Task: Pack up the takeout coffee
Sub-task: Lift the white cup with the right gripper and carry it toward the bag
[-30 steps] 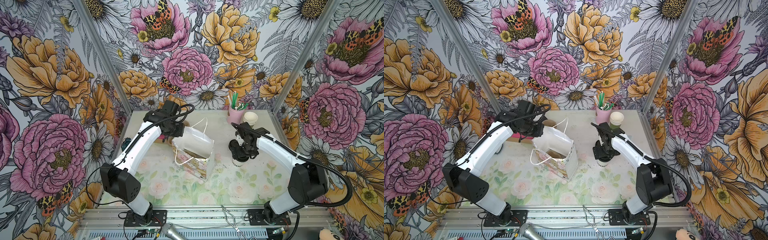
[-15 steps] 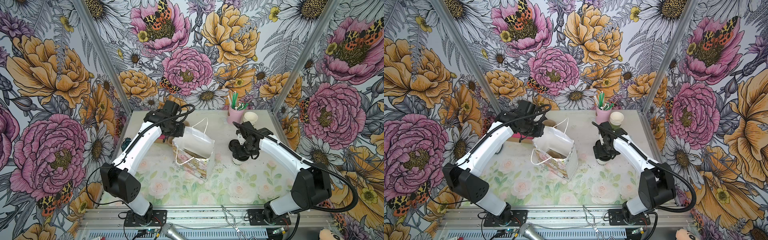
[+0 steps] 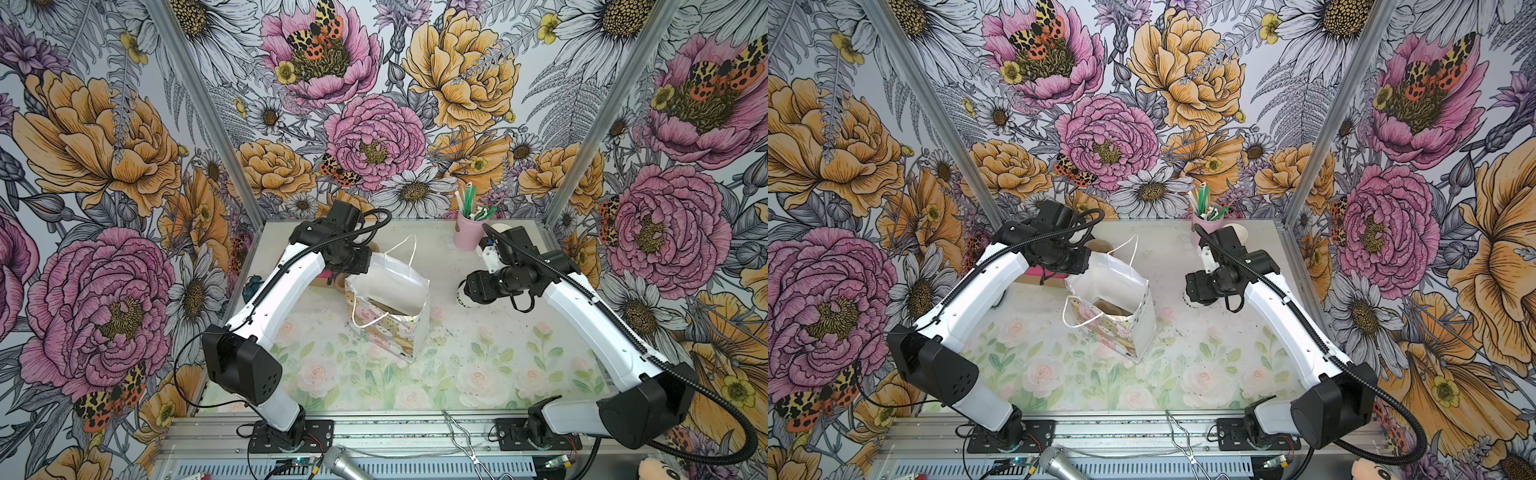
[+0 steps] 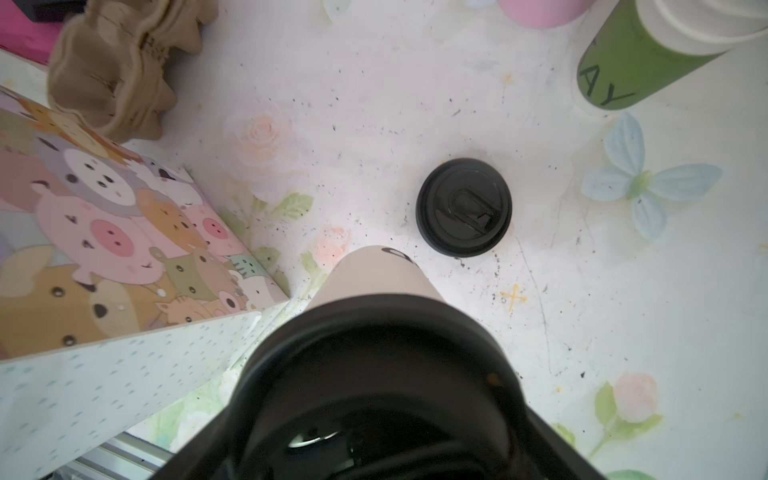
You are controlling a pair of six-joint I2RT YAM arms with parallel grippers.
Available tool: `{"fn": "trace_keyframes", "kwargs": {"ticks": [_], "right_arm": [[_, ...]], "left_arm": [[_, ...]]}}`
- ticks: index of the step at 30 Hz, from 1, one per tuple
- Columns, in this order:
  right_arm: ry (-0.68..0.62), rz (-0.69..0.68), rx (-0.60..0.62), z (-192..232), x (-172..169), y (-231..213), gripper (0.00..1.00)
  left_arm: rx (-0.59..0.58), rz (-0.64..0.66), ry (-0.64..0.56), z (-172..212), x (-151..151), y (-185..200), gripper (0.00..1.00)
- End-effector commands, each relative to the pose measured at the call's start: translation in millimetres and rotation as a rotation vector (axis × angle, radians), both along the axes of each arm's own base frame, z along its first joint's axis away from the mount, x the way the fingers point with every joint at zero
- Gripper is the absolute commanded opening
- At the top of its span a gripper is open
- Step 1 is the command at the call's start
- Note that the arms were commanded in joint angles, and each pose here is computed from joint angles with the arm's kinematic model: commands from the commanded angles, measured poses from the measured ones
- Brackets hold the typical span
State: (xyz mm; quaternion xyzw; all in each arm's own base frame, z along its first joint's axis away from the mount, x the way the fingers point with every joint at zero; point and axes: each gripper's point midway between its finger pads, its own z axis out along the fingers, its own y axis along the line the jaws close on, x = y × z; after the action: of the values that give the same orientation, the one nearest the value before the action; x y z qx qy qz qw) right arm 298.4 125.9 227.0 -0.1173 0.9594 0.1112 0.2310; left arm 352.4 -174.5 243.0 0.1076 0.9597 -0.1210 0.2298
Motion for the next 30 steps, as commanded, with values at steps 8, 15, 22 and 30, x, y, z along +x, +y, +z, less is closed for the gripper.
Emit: {"fn": "trace_keyframes", "kwargs": {"ticks": [8, 15, 22, 30], "right_arm": [[-0.171, 0.106, 0.128, 85, -8, 24, 0.88], [-0.247, 0.183, 0.170, 122, -16, 43, 0.88], [-0.288, 0.238, 0.187, 142, -23, 57, 0.88], [-0.307, 0.310, 0.230, 158, -32, 77, 0.88]], "left_arm": [[-0.023, -0.011, 0.015, -5, 2, -11, 0.00], [-0.025, -0.016, 0.013, -5, 2, -14, 0.00], [-0.027, -0.017, 0.010, -3, 2, -15, 0.00], [-0.029, -0.018, 0.007, -2, 2, -16, 0.00]]}}
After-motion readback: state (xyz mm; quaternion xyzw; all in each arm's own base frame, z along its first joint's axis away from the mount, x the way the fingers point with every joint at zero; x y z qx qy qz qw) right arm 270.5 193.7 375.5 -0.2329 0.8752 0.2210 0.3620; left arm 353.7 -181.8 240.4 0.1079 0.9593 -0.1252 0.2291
